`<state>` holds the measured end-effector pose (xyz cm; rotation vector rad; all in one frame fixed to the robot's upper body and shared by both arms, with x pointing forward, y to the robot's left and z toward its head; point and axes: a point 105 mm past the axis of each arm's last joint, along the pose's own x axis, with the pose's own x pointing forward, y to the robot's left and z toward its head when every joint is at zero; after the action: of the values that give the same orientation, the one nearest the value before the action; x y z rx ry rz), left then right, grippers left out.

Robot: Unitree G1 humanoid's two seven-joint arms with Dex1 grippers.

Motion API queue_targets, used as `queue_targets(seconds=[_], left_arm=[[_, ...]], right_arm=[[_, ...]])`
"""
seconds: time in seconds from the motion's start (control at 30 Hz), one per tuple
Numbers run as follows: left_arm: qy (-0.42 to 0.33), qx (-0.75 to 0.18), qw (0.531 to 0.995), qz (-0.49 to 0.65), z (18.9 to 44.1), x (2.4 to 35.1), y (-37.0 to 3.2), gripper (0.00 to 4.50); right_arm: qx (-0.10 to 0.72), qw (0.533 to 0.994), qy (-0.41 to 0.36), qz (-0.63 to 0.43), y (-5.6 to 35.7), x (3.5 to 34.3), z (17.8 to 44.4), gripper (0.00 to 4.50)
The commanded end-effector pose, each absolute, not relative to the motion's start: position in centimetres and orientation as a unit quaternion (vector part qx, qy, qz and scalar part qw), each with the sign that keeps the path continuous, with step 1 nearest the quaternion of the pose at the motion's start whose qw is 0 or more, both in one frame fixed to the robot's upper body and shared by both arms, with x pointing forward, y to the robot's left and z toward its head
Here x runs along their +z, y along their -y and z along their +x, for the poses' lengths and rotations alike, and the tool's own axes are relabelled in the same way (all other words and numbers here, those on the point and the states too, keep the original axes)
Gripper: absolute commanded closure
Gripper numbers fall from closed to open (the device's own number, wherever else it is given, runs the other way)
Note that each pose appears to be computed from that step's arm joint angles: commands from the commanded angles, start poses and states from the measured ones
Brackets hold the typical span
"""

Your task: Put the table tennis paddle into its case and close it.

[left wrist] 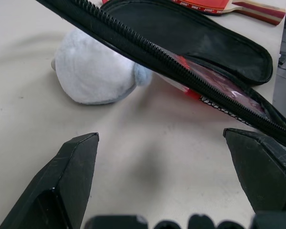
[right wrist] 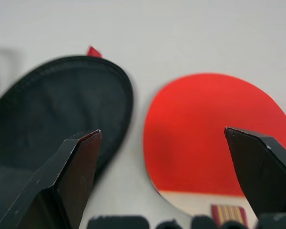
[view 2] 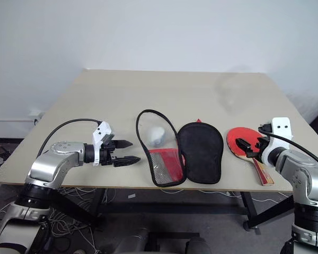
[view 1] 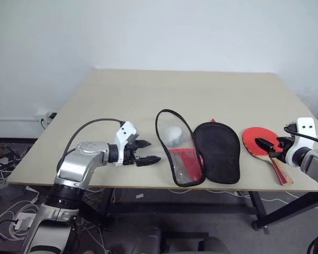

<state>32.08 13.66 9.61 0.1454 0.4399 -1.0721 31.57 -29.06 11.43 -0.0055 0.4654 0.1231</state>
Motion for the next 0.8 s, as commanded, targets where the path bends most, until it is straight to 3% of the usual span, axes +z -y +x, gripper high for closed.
queue_targets(seconds=[0.03,0.37,0.8], left_arm=[[-0.191,-0.512,0.834,0.078,32.3,10.0,-13.1,0.03],[-0.189,-0.521,0.828,0.081,32.5,9.4,-12.5,0.03],[-0.183,-0.519,0.830,0.088,32.8,9.6,-12.4,0.03]], right_arm=[[0.027,0.973,-0.230,-0.019,31.0,12.4,31.2,0.00],[0.013,0.937,-0.349,-0.005,32.2,8.4,29.0,0.00],[-0.022,0.918,-0.396,-0.003,32.2,5.8,30.9,0.00]])
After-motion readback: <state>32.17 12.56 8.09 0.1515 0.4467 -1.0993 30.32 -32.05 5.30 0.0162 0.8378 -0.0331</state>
